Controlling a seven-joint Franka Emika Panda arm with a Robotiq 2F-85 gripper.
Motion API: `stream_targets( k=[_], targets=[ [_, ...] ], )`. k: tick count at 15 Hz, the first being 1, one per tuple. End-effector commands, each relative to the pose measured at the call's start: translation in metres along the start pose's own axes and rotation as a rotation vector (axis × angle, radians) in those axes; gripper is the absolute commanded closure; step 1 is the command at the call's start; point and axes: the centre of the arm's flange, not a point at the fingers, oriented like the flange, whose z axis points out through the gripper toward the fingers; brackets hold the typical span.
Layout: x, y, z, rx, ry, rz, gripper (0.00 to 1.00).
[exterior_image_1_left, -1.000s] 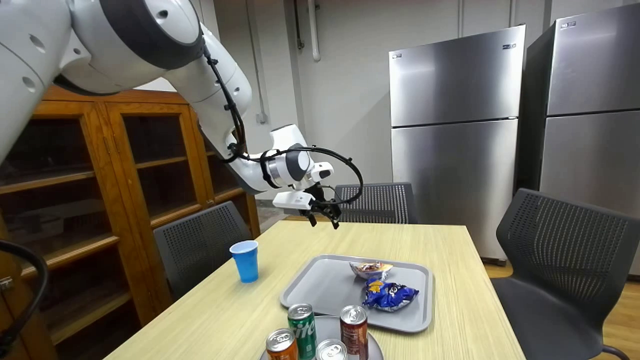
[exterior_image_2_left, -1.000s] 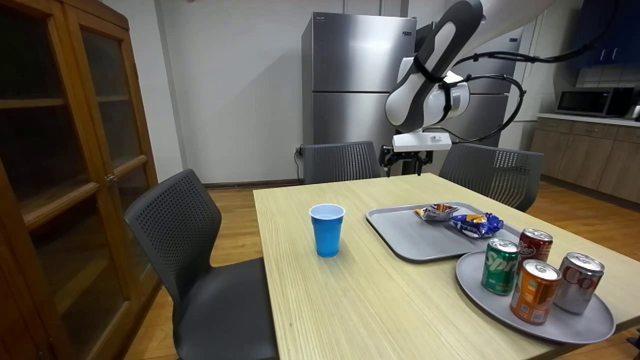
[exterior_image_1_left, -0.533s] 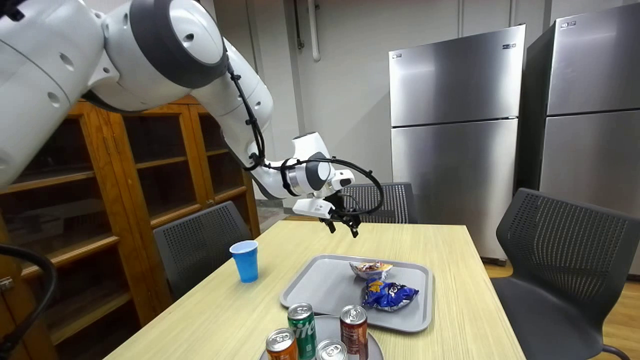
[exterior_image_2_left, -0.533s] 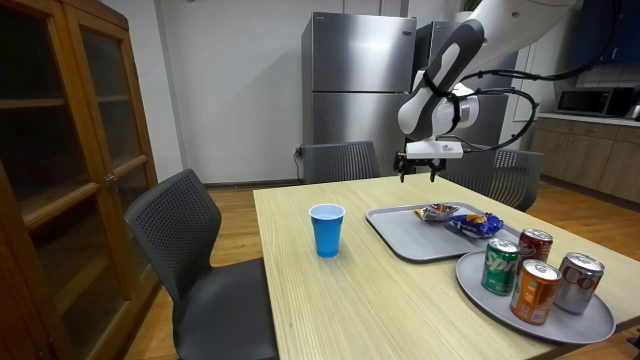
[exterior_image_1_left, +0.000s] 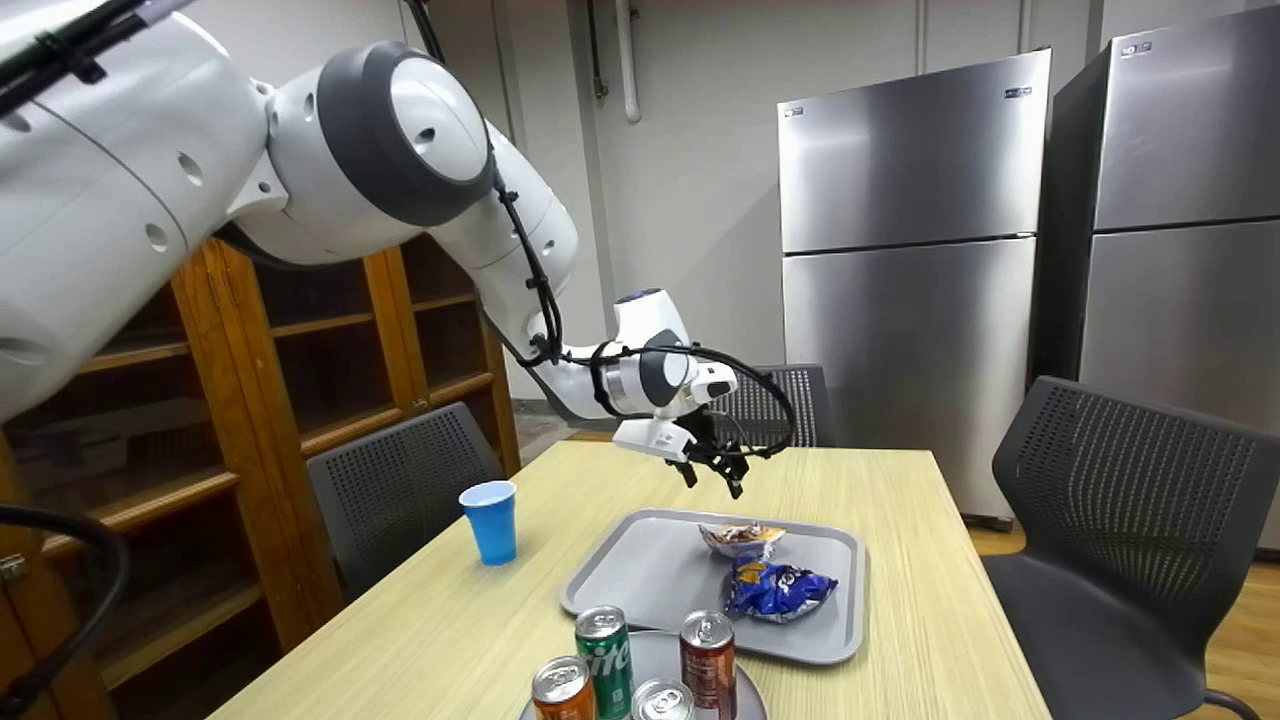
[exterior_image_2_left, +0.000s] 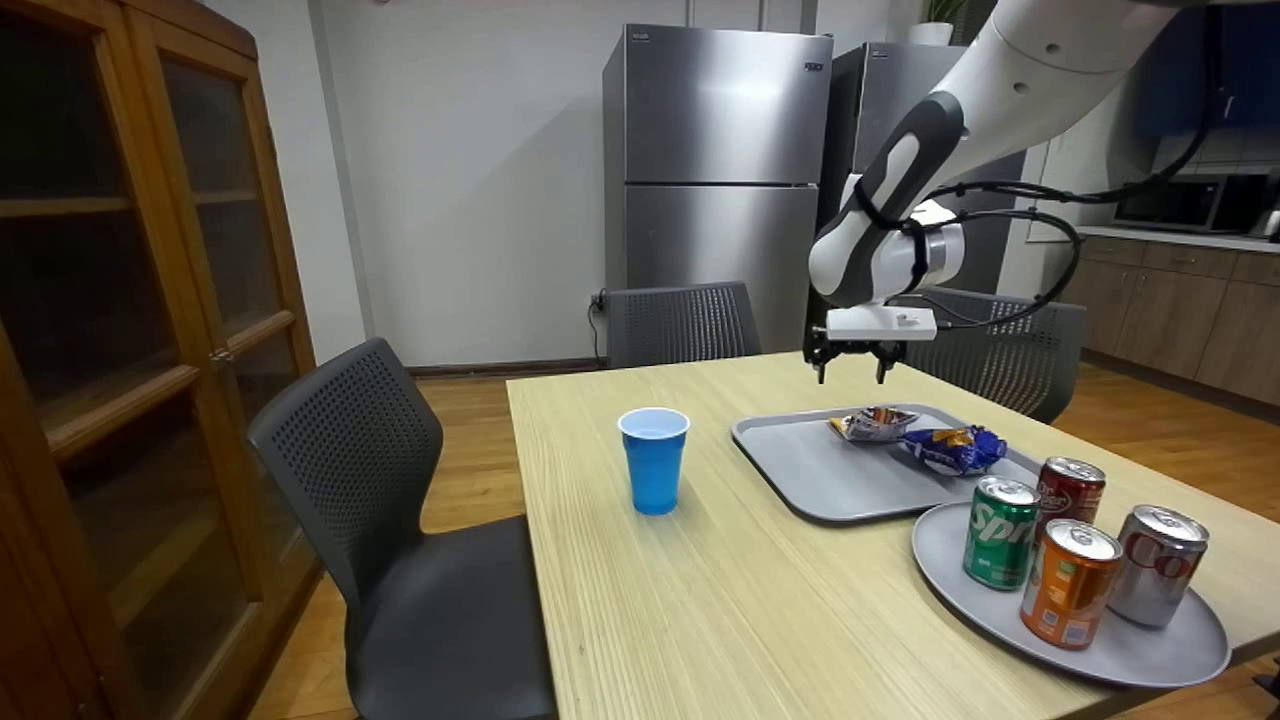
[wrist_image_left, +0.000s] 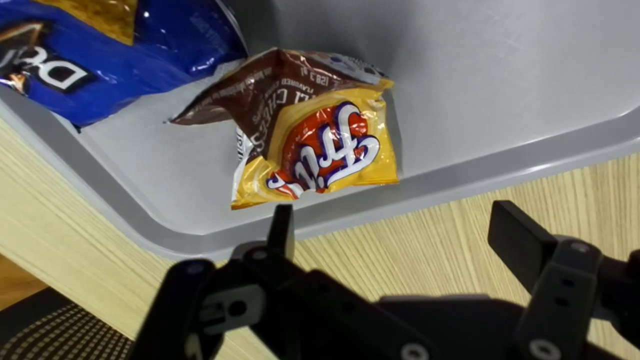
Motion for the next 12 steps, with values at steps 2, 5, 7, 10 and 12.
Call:
stream_targets(
  k=[2, 5, 7, 10, 12],
  targets=[
    [0.015, 0.005, 0.026, -0.02, -0.035, -0.004, 0.0],
    [0.015, 0.013, 0.038, -0.037, -0.054, 0.003, 0.0],
    [0.015, 0.018, 0.042, -0.049, -0.062, 0.005, 0.0],
    [0.014, 0.024, 0.05, -0.063, -0.08, 0.009, 0.0],
    [0.013, 0.026, 0.055, -0.068, -0.09, 0.014, 0.0]
  ],
)
